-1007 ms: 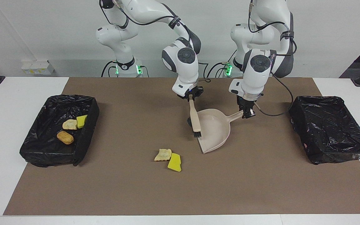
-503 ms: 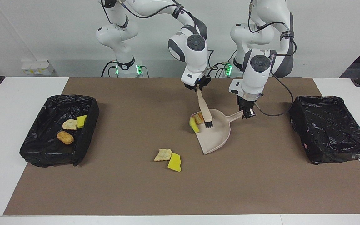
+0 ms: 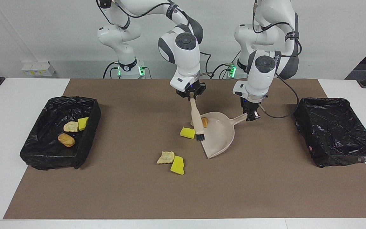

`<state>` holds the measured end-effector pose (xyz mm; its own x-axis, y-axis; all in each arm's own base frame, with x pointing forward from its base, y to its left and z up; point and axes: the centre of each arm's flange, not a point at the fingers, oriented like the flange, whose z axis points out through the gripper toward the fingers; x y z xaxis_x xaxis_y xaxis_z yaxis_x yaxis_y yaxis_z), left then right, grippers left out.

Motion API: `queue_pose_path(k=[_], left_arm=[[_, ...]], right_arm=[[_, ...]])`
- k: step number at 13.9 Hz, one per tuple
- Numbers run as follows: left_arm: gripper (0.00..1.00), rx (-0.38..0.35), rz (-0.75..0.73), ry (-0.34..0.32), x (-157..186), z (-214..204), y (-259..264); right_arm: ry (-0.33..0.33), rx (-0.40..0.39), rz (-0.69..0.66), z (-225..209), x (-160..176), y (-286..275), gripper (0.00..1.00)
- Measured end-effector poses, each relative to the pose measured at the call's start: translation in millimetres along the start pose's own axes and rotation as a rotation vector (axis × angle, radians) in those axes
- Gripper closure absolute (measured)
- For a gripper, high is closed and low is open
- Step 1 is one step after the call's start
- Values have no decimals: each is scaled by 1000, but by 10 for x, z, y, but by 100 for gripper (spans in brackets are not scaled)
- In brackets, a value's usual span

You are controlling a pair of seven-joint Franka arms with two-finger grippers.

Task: Sweep and dump trash in bin
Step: 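Lift the brush with the right gripper and reach beyond the remaining debris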

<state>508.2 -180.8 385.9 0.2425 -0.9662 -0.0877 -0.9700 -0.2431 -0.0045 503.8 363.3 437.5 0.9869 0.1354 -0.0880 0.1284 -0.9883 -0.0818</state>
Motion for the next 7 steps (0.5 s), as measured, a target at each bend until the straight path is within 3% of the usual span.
queue_pose_path(k=[4, 7], left_arm=[[67, -7, -17, 3, 16, 61, 9], [67, -1, -29, 8, 47, 52, 19]], right_arm=[[17, -53, -6, 55, 609, 1045, 74], [-24, -129, -32, 177, 888, 1717, 74]])
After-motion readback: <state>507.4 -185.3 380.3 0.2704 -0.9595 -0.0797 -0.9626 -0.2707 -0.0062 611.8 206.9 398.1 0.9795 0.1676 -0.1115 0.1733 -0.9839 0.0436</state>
